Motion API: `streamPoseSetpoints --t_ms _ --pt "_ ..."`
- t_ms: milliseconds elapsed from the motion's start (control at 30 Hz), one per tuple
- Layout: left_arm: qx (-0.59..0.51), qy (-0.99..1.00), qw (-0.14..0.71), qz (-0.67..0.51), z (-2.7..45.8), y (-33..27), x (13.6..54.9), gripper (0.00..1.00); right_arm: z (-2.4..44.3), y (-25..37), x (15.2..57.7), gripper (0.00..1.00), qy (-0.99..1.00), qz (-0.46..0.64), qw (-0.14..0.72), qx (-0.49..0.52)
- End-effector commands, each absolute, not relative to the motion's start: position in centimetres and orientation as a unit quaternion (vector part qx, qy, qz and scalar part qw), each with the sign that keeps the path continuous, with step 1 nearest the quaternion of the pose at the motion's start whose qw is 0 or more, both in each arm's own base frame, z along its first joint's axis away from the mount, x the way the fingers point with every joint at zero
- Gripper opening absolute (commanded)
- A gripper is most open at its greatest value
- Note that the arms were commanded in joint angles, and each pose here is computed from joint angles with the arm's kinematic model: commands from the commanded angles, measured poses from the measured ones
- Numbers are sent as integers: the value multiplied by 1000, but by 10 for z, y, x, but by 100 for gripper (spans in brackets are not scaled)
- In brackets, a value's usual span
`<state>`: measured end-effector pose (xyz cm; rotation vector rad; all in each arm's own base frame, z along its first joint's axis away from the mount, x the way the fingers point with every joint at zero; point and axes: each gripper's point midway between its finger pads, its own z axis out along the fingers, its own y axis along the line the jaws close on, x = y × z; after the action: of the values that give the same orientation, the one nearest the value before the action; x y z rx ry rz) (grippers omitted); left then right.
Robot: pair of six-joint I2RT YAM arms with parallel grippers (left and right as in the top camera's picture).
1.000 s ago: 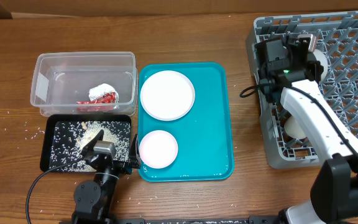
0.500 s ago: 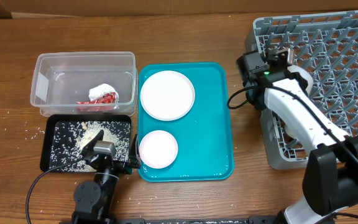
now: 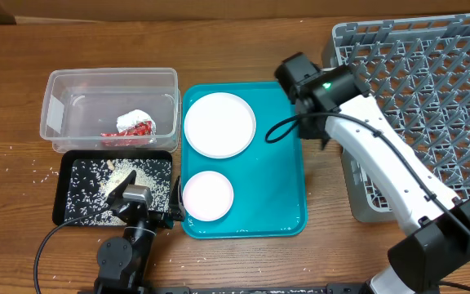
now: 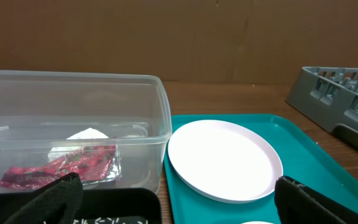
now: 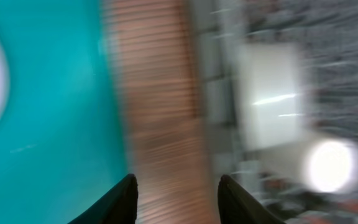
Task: Sort waste into correct bins and load items into the dishwasher
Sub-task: 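Grasp the pink bowl with the right gripper and place it in the rack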
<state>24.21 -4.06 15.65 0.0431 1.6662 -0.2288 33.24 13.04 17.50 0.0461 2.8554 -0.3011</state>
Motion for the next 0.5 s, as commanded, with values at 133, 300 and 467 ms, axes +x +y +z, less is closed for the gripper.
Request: streamPoseSetpoints --t_ms 133,300,467 --pt "25 736 670 -96 156 -40 242 100 139 245 277 52 993 88 37 -67" --pt "25 736 670 -96 156 -40 242 100 93 284 230 52 986 136 -20 -93" --pt "25 736 670 -96 156 -40 242 100 48 310 206 49 978 187 -24 -86"
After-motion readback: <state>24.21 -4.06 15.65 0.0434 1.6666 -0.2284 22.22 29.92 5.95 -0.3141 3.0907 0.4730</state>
